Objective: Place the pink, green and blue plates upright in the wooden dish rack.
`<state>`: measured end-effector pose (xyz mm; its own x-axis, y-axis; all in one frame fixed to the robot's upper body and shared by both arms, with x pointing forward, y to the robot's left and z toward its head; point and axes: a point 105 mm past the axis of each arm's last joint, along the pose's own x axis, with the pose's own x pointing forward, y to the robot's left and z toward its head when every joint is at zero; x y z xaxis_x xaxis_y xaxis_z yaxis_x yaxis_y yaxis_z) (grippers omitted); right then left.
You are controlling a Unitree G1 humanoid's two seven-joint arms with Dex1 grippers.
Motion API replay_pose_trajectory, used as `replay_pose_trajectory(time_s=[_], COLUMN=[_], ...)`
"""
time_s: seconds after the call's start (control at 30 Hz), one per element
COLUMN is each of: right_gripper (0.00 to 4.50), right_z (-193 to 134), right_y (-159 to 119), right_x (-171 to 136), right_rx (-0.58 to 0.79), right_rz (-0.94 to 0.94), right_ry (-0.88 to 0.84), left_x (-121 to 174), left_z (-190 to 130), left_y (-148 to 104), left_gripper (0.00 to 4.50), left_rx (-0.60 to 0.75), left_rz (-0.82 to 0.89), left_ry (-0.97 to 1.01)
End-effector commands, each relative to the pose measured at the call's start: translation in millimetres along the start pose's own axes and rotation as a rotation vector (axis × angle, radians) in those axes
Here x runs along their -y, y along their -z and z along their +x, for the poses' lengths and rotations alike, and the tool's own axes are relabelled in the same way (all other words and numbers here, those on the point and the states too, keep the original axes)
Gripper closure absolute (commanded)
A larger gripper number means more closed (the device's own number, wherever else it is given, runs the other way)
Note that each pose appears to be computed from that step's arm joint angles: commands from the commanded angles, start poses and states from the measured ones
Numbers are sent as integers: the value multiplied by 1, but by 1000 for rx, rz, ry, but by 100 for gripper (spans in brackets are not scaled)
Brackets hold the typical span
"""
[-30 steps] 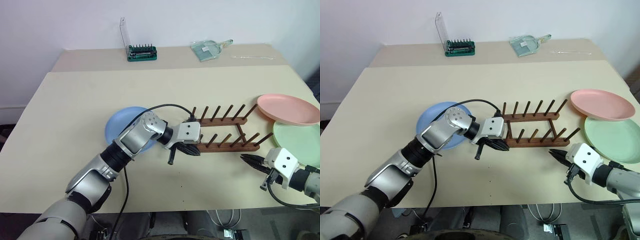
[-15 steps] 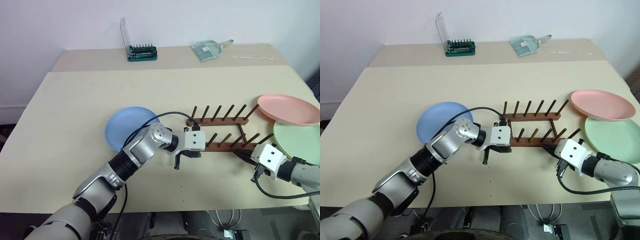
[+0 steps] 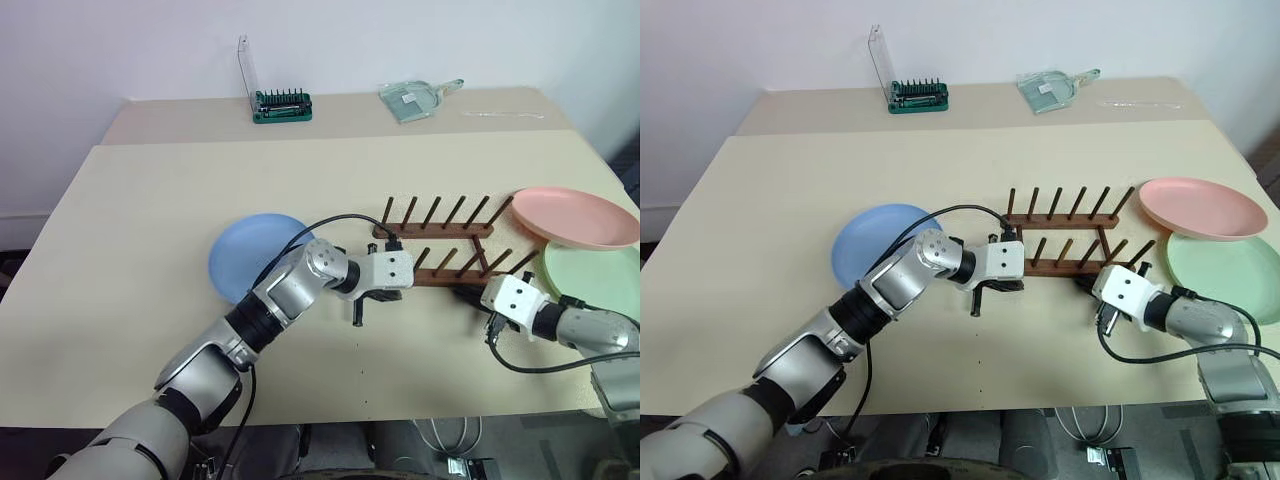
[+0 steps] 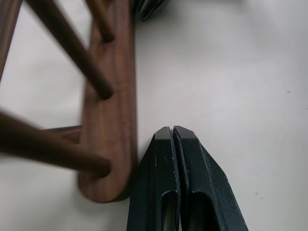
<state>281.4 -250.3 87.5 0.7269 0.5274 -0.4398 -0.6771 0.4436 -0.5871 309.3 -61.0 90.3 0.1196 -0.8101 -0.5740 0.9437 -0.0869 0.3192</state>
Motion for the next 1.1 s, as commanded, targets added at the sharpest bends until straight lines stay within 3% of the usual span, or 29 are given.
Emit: replay_pose_trajectory(time_s=[0.03,0.73,0.93,1.1], right_gripper=[441,441,441,441], right_z=[5,37,40,34], right_y=[-7,-7,-15,-30], right_x=[8,48,54,59], right_rx=[25,16,47,147], right_rz=[-46,-220,-208,-74], right_ry=[8,70,96,158], left_x=[-22,-61,-64,-64], left_z=[-7,-5,-4,-12], left_y=[4,-3,-9,-21], left_gripper=[445,445,445,445], left_rx=[-24,-18,-13,54], left_rz=[5,20,40,27], left_ry=[-84,-183,-193,-178])
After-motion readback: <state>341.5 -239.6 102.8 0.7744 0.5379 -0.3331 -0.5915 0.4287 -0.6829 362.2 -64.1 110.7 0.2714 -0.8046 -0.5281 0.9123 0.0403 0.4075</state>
